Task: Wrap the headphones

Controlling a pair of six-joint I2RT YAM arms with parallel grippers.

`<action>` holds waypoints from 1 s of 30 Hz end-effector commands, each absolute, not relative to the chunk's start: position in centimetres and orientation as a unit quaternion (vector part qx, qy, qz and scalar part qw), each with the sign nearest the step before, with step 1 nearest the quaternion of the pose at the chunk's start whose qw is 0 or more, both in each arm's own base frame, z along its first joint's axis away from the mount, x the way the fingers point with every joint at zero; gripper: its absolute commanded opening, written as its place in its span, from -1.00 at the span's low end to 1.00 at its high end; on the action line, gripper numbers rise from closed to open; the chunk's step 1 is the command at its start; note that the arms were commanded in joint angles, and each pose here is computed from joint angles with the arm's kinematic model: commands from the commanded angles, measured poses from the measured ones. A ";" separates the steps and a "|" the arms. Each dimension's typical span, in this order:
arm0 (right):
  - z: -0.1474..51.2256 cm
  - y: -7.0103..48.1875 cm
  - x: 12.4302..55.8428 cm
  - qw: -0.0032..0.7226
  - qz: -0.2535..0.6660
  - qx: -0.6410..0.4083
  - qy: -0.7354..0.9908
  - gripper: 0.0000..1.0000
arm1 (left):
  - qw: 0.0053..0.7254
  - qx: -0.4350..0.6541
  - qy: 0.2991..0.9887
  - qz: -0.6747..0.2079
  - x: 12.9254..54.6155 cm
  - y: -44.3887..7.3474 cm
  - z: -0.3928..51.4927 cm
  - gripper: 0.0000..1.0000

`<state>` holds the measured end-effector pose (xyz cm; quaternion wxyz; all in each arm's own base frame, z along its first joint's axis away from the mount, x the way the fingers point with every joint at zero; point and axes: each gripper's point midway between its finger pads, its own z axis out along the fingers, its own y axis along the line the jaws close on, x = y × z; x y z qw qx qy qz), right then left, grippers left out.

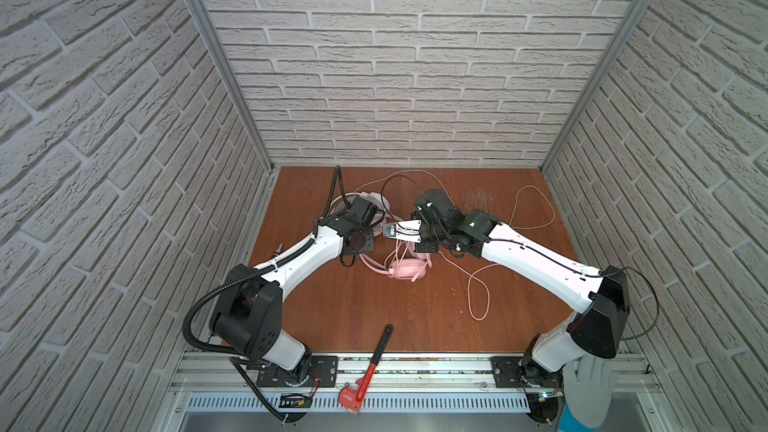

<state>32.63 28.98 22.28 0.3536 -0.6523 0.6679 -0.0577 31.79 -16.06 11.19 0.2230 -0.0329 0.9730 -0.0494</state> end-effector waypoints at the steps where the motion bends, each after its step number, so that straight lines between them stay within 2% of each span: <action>1: 23.7 29.2 34.5 0.386 -0.068 -0.624 0.676 -0.89 | 0.261 -0.008 0.959 -0.105 33.1 -18.5 14.0 -1.00; 10: 21.7 27.6 36.6 0.372 -0.057 -0.575 0.726 -0.81 | 0.268 0.011 0.955 -0.127 32.3 -18.9 14.9 -1.00; 18: 20.5 26.6 37.8 0.355 -0.003 -0.520 0.777 -0.75 | 0.263 0.023 0.954 -0.139 31.3 -19.0 15.0 -1.00; 30: 19.3 24.6 39.6 0.331 0.030 -0.450 0.829 -0.70 | 0.255 0.049 0.953 -0.158 30.8 -19.9 15.0 -1.00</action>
